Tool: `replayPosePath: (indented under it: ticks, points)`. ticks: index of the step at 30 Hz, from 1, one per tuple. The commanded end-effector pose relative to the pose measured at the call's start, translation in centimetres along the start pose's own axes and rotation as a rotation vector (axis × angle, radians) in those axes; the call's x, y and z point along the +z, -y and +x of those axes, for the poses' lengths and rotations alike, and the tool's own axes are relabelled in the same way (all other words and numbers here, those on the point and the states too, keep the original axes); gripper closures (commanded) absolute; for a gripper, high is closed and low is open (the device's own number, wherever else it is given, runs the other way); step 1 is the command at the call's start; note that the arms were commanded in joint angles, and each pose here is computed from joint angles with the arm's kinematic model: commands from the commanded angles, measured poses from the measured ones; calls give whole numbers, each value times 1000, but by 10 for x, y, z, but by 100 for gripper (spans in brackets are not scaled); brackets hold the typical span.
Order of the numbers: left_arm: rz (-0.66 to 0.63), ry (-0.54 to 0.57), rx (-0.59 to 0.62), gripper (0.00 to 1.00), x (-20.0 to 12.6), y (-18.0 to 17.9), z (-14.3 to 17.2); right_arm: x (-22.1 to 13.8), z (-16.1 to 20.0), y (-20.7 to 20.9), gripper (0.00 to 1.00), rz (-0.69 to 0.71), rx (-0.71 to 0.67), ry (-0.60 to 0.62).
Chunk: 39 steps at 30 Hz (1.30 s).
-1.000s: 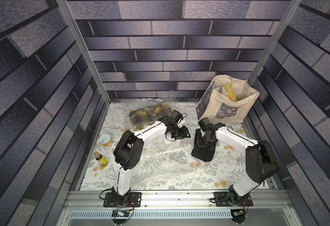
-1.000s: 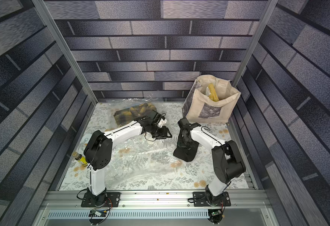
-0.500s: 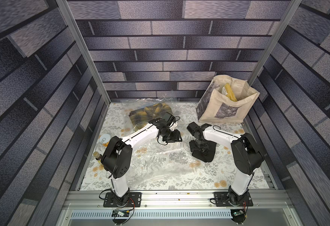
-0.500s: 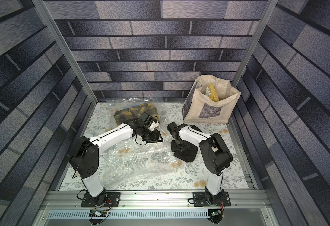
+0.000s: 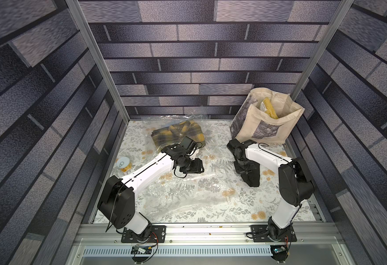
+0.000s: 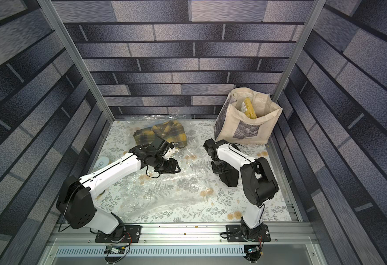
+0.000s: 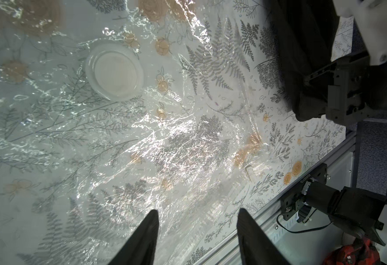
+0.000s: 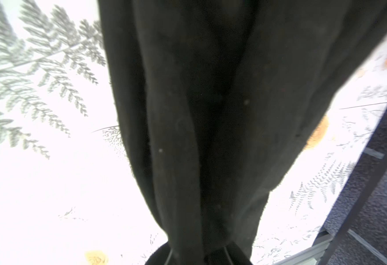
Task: Place the folded shirt into the vacuum bag
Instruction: Pick up the shirt from the center of the board, then adjust the vacuum bag at the center of the board.
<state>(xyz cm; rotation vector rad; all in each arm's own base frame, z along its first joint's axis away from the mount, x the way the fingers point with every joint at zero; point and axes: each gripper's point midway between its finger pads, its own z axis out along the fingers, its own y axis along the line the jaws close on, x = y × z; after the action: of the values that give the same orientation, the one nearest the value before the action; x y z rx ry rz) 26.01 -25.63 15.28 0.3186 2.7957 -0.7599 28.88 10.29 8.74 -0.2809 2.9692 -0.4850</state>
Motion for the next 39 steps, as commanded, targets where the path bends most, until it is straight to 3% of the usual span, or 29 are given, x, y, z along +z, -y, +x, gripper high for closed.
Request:
replayPosePath:
  ticks: [1,5,8,11,16,19,23,30,39]
  points:
    - [-79,26,18,40,-17,-15,10,-66,-2,-3,100,12,-95,154]
    - [-109,70,-42,40,-26,-31,8,-118,-7,-29,100,-10,-179,291]
    - [-148,123,-107,40,-37,-48,5,-131,-12,-76,100,-193,-171,328]
    - [-169,169,-152,40,-47,-59,2,-115,-14,-131,100,-354,-143,292]
    - [-175,187,-159,40,-53,-62,3,-62,-30,-163,100,-315,-91,226]
    - [-170,190,-145,40,-54,-58,5,-19,-27,-172,100,-254,-113,117]
    - [-175,196,-115,40,-55,-52,7,28,-20,-161,100,-214,-86,-26]
    - [-174,175,-20,39,-46,-27,15,57,-31,-123,100,-206,-2,-128]
    - [-214,63,194,27,-23,10,49,81,-72,-89,100,-158,85,-166]
